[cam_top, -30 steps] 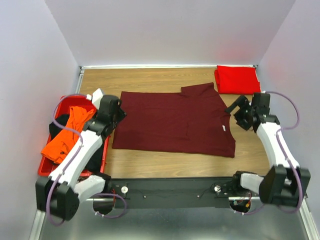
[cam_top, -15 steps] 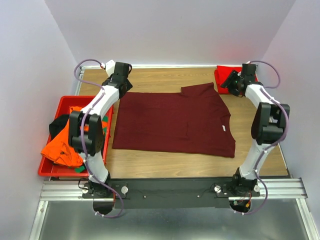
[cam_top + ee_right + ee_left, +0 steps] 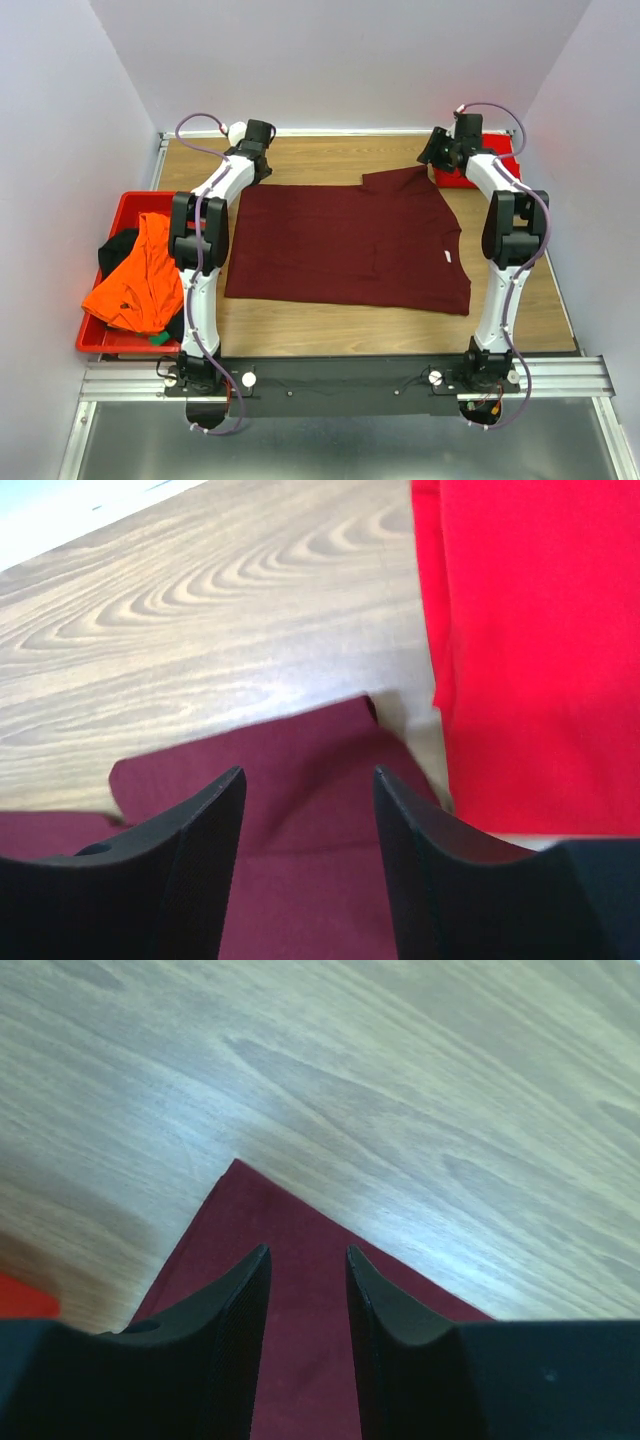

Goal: Fold and stack the t-shirts
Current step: Fold the tshirt

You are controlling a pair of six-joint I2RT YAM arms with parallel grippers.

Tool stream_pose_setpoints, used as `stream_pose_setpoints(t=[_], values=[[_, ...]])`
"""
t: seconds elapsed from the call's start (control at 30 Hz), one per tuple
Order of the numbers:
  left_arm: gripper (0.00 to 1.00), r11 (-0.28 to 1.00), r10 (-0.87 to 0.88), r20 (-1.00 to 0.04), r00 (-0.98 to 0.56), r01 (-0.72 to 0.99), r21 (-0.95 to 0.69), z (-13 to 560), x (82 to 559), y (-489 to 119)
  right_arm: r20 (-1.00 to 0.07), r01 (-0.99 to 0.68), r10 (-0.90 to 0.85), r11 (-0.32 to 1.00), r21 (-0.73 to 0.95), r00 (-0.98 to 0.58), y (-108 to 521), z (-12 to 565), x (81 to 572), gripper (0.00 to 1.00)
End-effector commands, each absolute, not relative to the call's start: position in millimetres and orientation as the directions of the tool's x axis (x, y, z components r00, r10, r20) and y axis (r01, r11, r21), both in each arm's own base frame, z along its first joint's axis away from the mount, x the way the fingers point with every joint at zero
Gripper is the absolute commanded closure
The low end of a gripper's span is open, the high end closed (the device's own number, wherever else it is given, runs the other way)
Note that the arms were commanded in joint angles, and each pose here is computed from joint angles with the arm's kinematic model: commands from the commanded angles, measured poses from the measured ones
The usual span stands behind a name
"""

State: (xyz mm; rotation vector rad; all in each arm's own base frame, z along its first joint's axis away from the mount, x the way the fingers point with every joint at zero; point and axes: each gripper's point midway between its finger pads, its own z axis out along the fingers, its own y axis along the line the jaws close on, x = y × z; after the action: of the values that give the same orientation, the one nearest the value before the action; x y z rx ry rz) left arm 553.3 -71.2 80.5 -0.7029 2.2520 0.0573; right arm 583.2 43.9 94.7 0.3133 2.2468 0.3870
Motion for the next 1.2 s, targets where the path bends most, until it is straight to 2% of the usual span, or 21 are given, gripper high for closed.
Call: stream_pose_setpoints(t=[0.0,0.13,0.5,0.8,1.17], values=[[0.57,0.829,-0.457,-0.705,-0.542,-0.546,-0.117,83,555,-55,-0.710,0.060,0.286,0.944,0.325,-0.643,40,79,597,0.38],[0.57,0.818,-0.458,-0.705,-0.541,-0.568,-0.096,79,556,-49,-0.720,0.066,0.270,0.952,0.298,-0.639,35,74,602,0.31],[0.57,0.794,-0.455,-0.704,-0.546,-0.606,-0.043,57,575,-27,-0.717,0.015,0.250,0.948,0.317,-0.650,54,71,607,0.31],[0.60,0.807,-0.482,-0.654,-0.582,-0.586,-0.073,35,579,-40,-0.730,0.011,0.245,0.951,0.309,-0.638,54,77,611,0.31],[0.60,0.816,-0.477,-0.678,-0.558,-0.568,-0.106,59,586,-42,-0.732,0.002,0.243,0.950,0.313,-0.637,56,78,613,0.30]])
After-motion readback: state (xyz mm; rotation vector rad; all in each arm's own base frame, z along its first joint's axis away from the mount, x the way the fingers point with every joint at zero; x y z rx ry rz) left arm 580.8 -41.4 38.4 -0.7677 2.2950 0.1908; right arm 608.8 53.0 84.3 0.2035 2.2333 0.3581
